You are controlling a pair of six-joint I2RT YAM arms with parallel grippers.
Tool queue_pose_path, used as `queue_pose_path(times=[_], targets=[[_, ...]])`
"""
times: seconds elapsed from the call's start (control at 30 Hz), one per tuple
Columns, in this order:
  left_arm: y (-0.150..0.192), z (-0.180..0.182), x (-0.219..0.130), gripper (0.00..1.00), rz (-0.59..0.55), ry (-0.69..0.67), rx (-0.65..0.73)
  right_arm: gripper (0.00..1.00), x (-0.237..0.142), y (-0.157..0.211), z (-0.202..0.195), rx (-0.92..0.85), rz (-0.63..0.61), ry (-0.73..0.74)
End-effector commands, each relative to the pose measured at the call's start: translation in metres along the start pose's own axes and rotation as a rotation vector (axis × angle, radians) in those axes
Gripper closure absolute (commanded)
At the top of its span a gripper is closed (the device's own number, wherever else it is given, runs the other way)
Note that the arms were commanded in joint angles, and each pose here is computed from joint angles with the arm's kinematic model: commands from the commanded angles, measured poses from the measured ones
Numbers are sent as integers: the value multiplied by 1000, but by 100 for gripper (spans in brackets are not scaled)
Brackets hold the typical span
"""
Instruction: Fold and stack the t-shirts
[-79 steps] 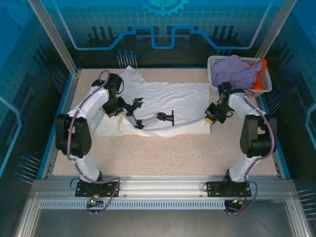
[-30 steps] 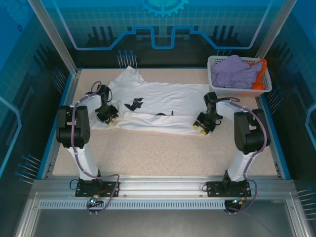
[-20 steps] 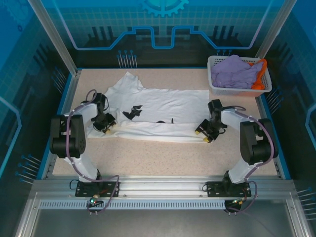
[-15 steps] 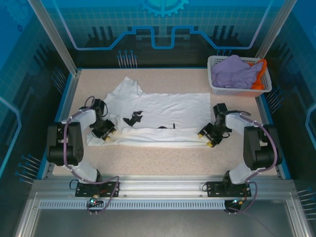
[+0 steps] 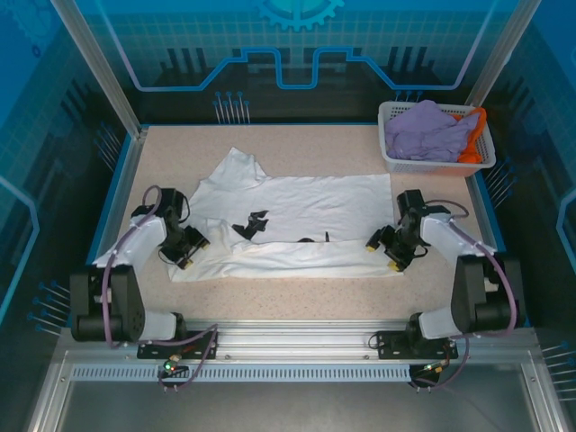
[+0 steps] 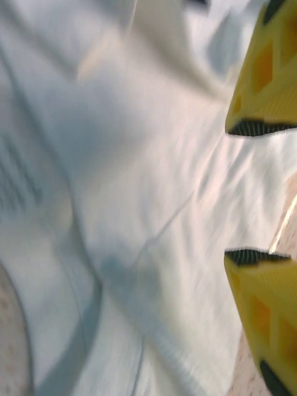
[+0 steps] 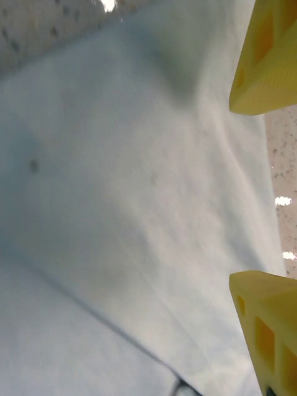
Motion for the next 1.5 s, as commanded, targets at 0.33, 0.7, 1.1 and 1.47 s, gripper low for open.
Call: queue_pose_path(times=[0.33,0.7,1.1,1.47], targets=[[49,24,30,77,5,-63,-31,53,35,27,32,-145,176,97],[19,53,52,76,-26,-195,-143,41,43,41,-23,101,270,227],[-1,30,12,59,-58,-93,-73,30,4,34,10,-100,77,63],[-9,-27,-17,58,5,210,-113,46,-32,51,185,-756,-190,-199]])
Point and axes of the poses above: each hand's point on the last joint's axis, 136 mm out from that joint toward the fingers, its own x axis out along the fingers, its own z axis along the line the jaws close on, y = z × x, the point moved 7 cm from there along -x, back along the fingers, and after that the axes turned 8 degrees about -x, right-handed, at the moved point
